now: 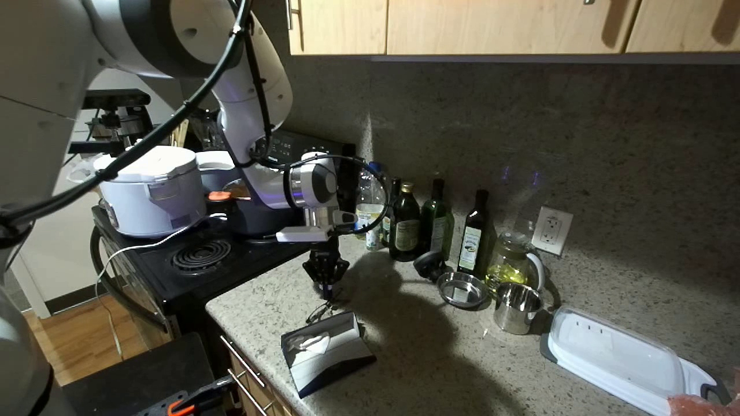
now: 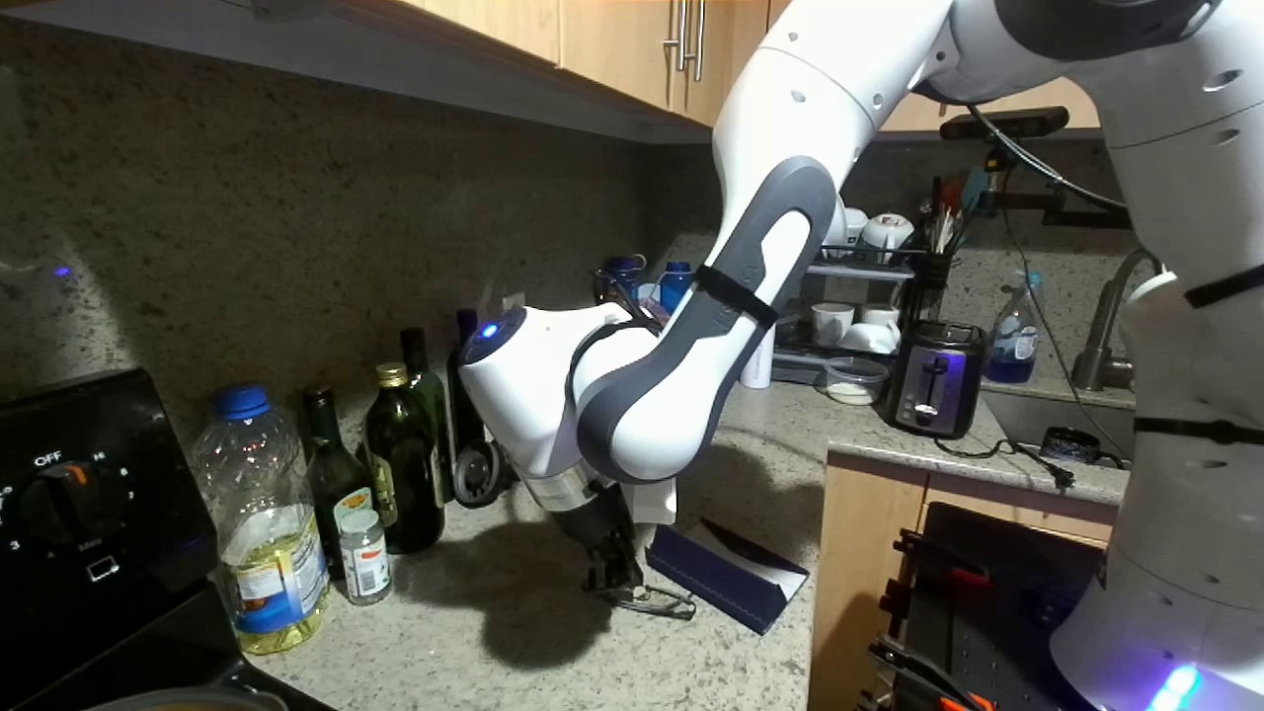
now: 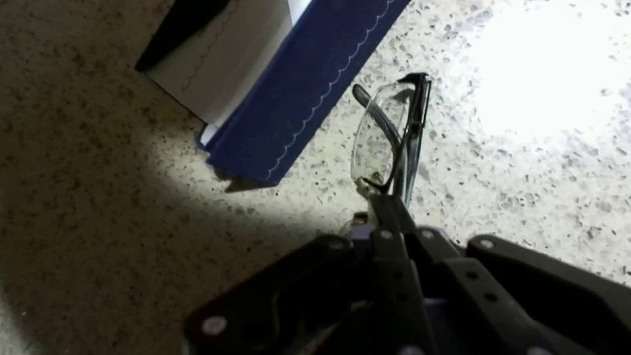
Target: Pick up the specks and put them in the box storage
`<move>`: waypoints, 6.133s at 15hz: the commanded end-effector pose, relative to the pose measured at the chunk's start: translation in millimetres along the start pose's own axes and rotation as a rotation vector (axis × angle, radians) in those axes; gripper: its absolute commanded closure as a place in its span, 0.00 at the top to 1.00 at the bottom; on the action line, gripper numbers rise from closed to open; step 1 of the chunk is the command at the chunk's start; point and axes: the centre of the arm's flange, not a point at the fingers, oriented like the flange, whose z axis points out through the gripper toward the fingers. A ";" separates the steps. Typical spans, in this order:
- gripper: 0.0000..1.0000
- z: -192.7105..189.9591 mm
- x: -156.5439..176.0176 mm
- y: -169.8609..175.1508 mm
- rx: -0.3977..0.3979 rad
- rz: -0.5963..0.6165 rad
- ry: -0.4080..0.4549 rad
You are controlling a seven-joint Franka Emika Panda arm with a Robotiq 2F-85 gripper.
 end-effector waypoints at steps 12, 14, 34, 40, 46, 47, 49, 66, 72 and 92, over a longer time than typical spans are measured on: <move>0.00 -33.3 -15.3 1.3 -0.017 -0.017 0.027; 0.00 -32.4 -14.8 1.7 -0.012 -0.016 0.023; 0.13 -14.3 -31.1 -4.0 0.053 -0.081 0.091; 0.23 -13.0 -42.5 -0.3 0.059 -0.075 0.104; 0.19 -4.5 -43.0 8.5 0.075 -0.065 0.099; 0.21 -4.5 -42.4 9.4 0.076 -0.063 0.099; 0.25 -6.5 -40.5 11.5 0.071 -0.060 0.098; 0.27 -4.6 -29.9 10.1 0.091 -0.074 0.091; 0.27 -4.0 -24.4 10.9 0.096 -0.079 0.084; 0.00 4.3 -17.2 20.6 0.135 -0.094 0.070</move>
